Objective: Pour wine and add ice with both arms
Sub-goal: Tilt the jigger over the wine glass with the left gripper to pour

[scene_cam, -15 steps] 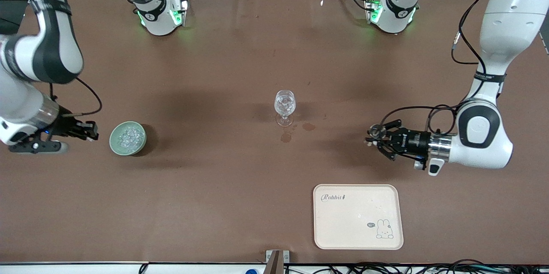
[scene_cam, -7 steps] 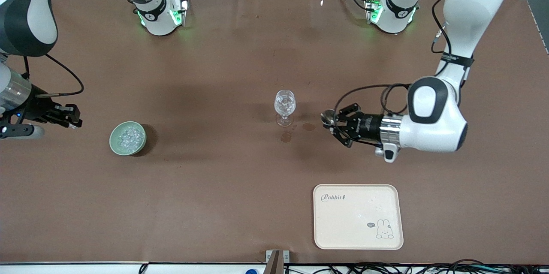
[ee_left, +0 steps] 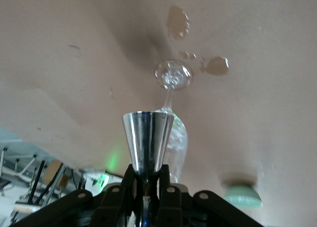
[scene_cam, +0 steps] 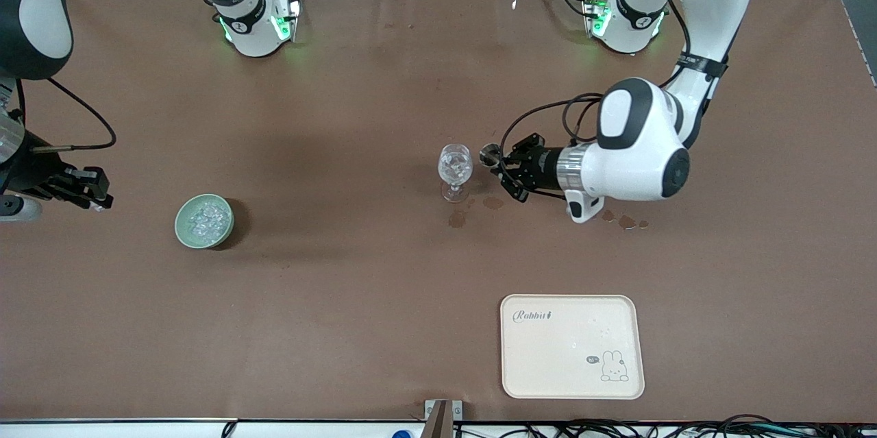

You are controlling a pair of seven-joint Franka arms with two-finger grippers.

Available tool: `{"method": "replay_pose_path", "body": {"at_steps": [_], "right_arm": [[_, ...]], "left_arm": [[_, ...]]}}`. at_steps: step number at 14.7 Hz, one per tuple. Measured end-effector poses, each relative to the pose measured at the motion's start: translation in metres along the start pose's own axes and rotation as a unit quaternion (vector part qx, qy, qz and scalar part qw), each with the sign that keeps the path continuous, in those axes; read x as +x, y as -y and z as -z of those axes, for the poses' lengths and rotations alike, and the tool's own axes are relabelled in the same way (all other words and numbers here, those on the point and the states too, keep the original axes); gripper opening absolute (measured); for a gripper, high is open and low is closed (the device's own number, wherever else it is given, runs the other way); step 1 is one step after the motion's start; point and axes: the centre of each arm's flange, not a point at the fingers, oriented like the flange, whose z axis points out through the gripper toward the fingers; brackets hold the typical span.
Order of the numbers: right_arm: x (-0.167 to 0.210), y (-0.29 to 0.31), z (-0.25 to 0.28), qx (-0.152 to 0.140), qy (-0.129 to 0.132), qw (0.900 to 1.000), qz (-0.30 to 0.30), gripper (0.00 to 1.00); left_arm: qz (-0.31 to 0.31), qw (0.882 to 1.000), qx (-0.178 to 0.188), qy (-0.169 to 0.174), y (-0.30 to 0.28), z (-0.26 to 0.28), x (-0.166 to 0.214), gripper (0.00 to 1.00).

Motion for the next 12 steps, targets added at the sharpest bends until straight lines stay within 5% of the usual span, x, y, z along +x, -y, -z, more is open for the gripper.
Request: {"method": "replay_pose_path", "body": {"at_steps": [6,12], "right_arm": [[-0.003,-0.020,0.031,-0.001,0.013,1.000,0.008,0.33],[-0.006,-0.024,0.044,-0.004,0.019,1.000,0.008,0.33]], "left_arm": [[0.029,0.996,0.001,-0.088,0.006,-0.018,-0.024,0.21],[0.034,0.990,-0.008,-0.138,0.009,-0.024,-0.052,0.21]]}}
